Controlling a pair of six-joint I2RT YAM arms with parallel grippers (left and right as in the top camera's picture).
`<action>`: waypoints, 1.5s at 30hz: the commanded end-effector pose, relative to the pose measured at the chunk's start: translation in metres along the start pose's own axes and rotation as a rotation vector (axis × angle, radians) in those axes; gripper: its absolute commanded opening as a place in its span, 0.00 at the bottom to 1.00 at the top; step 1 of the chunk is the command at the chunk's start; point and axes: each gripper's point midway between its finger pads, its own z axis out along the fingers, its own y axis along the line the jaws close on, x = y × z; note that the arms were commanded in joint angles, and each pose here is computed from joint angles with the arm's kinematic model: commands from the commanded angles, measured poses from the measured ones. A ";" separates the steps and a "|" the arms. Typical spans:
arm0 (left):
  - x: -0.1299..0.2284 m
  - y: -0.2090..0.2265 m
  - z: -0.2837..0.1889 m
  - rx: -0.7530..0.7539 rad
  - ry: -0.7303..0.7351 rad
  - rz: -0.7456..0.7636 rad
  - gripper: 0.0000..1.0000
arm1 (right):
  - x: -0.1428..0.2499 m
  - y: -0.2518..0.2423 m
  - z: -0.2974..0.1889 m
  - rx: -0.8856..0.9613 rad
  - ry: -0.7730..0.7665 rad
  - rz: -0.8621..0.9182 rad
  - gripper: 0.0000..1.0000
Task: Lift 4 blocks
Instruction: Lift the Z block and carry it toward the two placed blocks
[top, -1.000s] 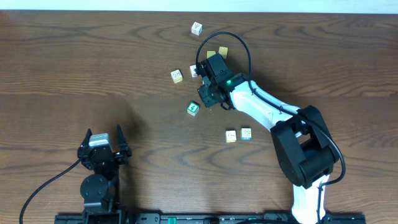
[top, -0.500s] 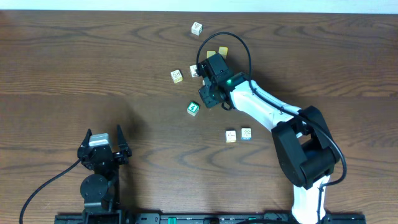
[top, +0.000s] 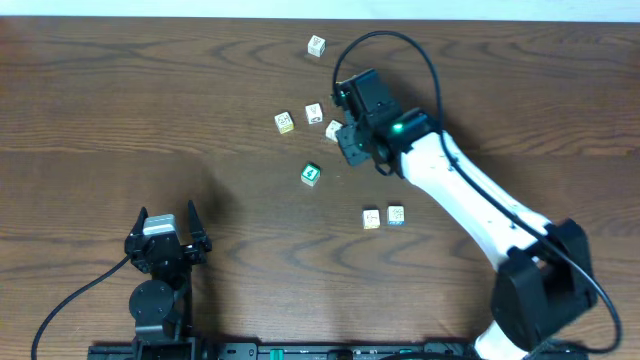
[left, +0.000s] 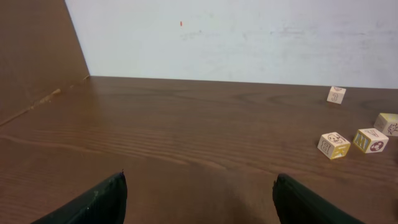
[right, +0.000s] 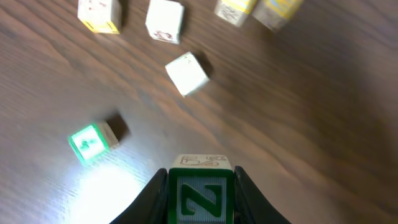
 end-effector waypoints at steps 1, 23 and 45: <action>0.018 0.003 0.001 -0.017 0.054 0.002 0.75 | 0.000 -0.026 -0.017 0.089 -0.001 0.061 0.18; 0.018 0.003 0.001 -0.017 0.054 0.002 0.76 | 0.067 -0.077 -0.050 0.255 0.234 0.243 0.01; 0.018 0.003 0.001 -0.017 0.054 0.002 0.76 | 0.171 -0.073 -0.069 0.233 0.110 0.439 0.08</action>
